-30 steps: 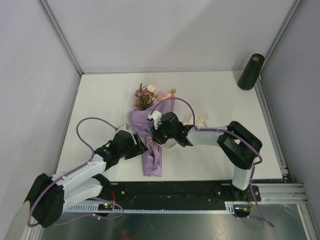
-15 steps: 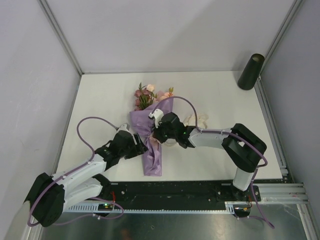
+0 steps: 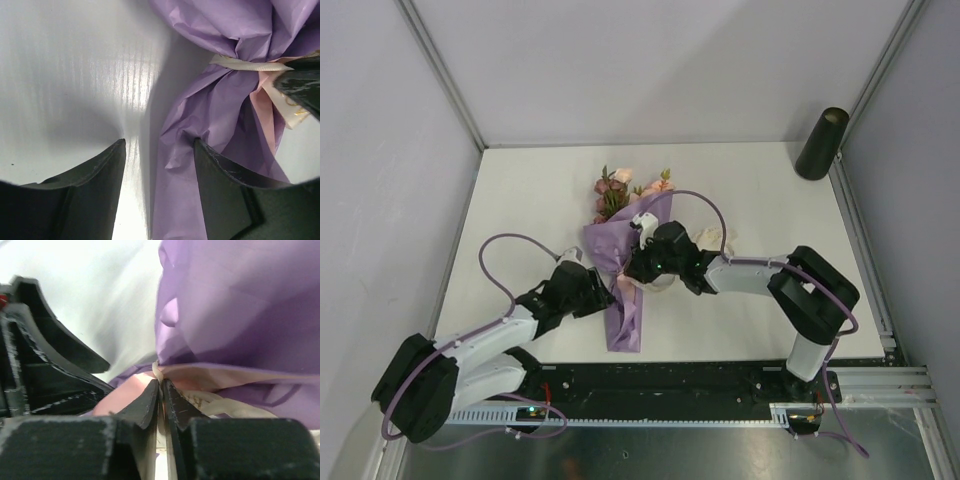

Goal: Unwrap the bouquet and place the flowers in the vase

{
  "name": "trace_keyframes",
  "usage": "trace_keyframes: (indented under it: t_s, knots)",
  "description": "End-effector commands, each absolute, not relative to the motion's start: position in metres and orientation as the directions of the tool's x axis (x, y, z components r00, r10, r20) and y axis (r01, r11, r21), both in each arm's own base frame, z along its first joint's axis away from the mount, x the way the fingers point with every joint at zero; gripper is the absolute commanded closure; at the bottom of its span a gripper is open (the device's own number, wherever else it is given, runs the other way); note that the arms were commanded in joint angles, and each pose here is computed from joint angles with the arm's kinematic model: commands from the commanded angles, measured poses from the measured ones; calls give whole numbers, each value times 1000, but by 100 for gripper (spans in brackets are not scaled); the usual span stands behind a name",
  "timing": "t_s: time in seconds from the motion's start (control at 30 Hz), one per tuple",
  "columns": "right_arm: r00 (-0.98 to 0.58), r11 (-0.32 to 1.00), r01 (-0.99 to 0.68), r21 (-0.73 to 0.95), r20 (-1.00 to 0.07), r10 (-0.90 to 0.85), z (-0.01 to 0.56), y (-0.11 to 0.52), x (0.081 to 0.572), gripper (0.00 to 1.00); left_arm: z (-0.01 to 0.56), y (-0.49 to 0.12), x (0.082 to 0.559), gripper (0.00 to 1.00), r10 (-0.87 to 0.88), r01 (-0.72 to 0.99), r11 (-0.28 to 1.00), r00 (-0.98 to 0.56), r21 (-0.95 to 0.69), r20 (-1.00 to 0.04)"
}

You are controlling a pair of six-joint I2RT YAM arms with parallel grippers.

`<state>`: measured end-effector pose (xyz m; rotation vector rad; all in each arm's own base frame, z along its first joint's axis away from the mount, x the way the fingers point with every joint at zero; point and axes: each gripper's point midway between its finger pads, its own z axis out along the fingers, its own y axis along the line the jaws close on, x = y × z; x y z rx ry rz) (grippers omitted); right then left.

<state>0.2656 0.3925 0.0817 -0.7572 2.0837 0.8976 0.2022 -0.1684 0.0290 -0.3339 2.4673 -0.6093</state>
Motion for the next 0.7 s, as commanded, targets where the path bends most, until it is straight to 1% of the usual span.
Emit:
trace_keyframes:
  t_s: [0.0, 0.07, 0.13, 0.3, 0.37, 0.47, 0.53, 0.67]
  knots:
    - [-617, 403, -733, 547, -785, -55, 133, 414, 264, 82, 22, -171, 203, 39, -348, -95, 871, -813, -482, -468]
    - [-668, 362, -704, 611, -742, -48, 133, 412, 262, 76, 20, -173, 202, 40, -345, -94, 870, -819, -485, -459]
    - [-703, 339, -681, 649, -709, -56, 129, 409, 261, 73, 18, -174, 202, 40, -343, -94, 869, -822, -486, -454]
    - [-735, 339, -654, 676, -674, -73, 115, 408, 260, 72, 17, -177, 203, 41, -341, -91, 868, -824, -489, -453]
    - [-730, 349, -657, 668, -679, -76, 114, 406, 261, 72, 19, -178, 204, 41, -342, -86, 866, -822, -493, -456]
    - [-696, 405, -678, 613, -712, -89, 113, 399, 269, 70, 19, -179, 205, 42, -341, -85, 866, -820, -493, -459]
    - [-665, 471, -690, 549, -738, -115, 107, 390, 277, 70, 19, -179, 205, 42, -342, -89, 866, -822, -492, -454]
    - [-576, 581, -727, 367, -786, -224, 93, 369, 285, 69, 22, -180, 204, 41, -358, -93, 857, -814, -508, -456]
